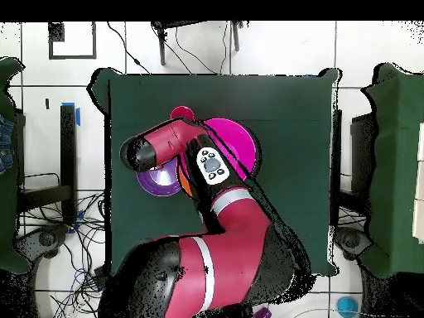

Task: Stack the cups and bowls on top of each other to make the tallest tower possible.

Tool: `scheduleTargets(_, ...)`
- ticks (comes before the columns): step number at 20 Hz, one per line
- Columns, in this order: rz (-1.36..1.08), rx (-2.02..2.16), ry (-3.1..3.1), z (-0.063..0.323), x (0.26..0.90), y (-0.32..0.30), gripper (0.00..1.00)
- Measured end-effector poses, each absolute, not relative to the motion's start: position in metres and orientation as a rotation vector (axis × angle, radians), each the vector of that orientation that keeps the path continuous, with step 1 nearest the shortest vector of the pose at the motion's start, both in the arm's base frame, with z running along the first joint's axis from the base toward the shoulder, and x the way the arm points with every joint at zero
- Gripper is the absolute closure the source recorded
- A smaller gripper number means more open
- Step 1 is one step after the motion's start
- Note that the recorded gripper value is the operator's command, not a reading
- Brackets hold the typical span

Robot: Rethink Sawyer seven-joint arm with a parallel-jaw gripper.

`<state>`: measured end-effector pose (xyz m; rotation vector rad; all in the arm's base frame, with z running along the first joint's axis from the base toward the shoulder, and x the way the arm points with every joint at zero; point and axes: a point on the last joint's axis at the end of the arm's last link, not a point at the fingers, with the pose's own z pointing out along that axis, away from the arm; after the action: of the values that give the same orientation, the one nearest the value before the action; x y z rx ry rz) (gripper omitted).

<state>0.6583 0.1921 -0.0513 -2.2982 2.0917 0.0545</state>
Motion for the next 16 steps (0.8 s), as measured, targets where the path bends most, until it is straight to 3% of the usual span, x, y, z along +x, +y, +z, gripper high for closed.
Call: scheduleTargets(16,-0.021,-2.322,2.15,-0.052,0.67,0.187,0.0)
